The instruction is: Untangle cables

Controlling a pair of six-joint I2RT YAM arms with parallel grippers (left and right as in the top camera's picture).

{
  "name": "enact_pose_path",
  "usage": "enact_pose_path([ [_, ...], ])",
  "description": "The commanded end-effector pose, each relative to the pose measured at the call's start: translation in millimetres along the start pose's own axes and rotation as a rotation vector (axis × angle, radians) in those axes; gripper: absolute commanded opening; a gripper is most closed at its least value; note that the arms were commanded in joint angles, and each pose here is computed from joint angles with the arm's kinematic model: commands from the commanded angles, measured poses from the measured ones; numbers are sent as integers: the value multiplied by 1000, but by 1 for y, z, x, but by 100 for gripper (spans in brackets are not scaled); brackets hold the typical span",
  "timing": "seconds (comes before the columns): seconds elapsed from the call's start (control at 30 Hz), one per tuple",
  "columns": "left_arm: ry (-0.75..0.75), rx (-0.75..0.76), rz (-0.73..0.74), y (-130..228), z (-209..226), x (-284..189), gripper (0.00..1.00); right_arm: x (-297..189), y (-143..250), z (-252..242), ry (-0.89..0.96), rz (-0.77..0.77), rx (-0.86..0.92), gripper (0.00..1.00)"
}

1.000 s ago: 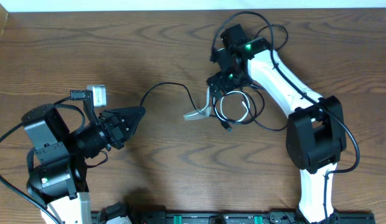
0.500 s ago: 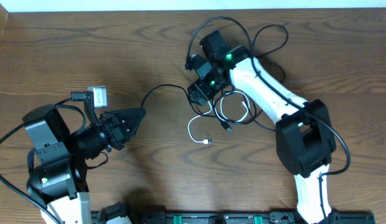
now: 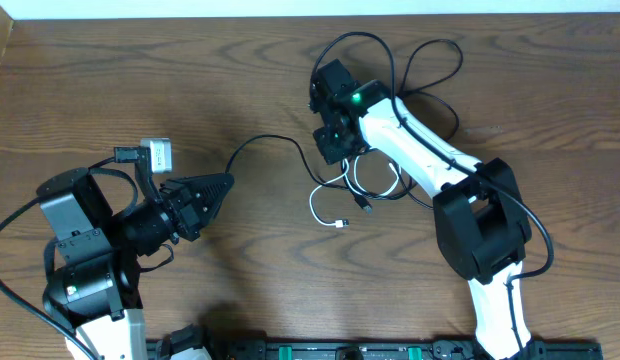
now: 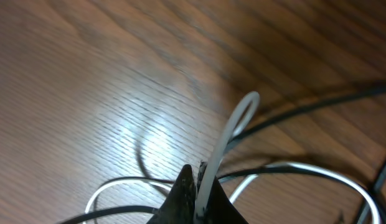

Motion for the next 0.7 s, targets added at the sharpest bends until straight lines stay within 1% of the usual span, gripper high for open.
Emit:
enact_pose_path([
  [0.0, -145, 33, -30, -2, 9, -2, 7, -83, -22, 0, 19, -171, 7, 1],
  [0.03, -198, 30, -39, -3, 14, -3, 7, -97, -24, 1, 19, -196, 0, 1],
  [0.07, -270, 30, -47, -4, 20, -4, 7, -146, -28, 3, 17, -292, -20, 1],
  [0.1, -290, 29, -49, -4, 22, -4, 7, -161, -28, 5, 17, -324, -28, 1],
  [0.13, -341, 22, -52, -5, 27, -4, 7, -205, -27, 8, 18, -421, -54, 1],
  [0.2, -380, 26, -47, -5, 32, -4, 7, -252, -22, 10, 31, -532, -74, 1],
  [0.23, -398, 30, -42, -5, 35, -4, 7, -285, -15, 10, 59, -614, -68, 1],
  [0.27, -410, 31, -35, -5, 38, -4, 7, -306, -9, 9, 82, -668, -62, 1],
  [0.3, -422, 25, -24, -5, 41, -3, 8, -349, 7, 7, 137, -780, -42, 1],
  [0.33, -432, 18, -19, -5, 43, -2, 7, -362, 13, 6, 156, -814, -34, 1],
  [0.37, -442, 11, -8, -5, 48, -1, 7, -395, 30, 4, 208, -903, -20, 1],
  [0.43, -444, 8, 12, -6, 53, 2, 7, -435, 58, 1, 274, -1012, -6, 1],
  [0.47, -445, 1, 17, -6, 55, 3, 7, -448, 69, -1, 301, -1046, 6, 1],
  [0.5, -447, -16, 31, -7, 60, 5, 8, -470, 91, -5, 348, -1106, 45, 1],
  [0.6, -449, -42, 52, -7, 67, 9, 8, -500, 129, -14, 429, -1185, 119, 1],
  [0.63, -450, -54, 66, -7, 71, 12, 7, -513, 150, -20, 493, -1215, 175, 1],
  [0.67, -450, -53, 71, -7, 73, 12, 7, -518, 158, -23, 522, -1226, 201, 1],
])
Point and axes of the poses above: each gripper's point midway between its finger pads, its own x axis out along the fingers, its own z axis along the line the jaws close on, y = z × x, the point moved 9 cm from there along -x, back along the fingers, and after that the axes turned 4 degrees about -x, right-handed, at the moved point
